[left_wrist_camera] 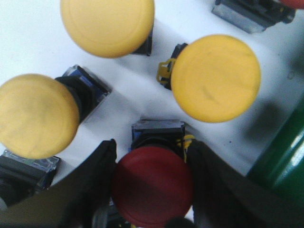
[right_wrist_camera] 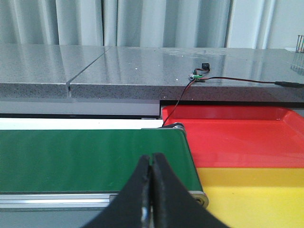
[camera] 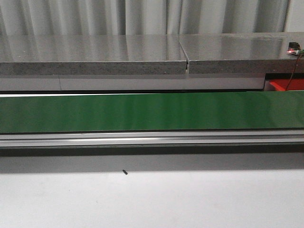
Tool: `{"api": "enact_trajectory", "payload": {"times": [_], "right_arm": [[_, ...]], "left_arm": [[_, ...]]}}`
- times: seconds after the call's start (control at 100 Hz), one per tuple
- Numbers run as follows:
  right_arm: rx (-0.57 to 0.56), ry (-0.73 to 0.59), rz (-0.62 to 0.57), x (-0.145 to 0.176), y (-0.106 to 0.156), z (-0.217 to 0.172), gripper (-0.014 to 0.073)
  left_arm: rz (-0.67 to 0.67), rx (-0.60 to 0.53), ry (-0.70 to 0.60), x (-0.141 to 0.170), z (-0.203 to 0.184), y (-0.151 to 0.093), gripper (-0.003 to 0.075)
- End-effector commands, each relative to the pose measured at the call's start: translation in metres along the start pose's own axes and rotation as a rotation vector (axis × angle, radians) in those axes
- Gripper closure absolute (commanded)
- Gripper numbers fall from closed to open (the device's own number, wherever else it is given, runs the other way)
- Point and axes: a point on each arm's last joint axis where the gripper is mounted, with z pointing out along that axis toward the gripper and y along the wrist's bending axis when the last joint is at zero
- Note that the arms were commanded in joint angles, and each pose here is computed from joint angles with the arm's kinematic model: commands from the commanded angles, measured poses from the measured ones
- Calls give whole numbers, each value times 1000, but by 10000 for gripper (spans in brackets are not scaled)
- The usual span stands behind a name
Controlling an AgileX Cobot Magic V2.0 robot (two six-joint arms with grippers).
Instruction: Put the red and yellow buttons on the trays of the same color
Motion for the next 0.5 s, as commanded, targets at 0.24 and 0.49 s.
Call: {"api": "enact_trajectory", "payload": {"times": [0.24,0.49], "right_arm": [[-4,-114,-15,-14,1,-3,653],[-4,-114,-15,-14,1,-3,653]], "left_arm": [[15,28,-204,6,-90,-5,535],[70,67,-303,23,-135,-22,535]]}}
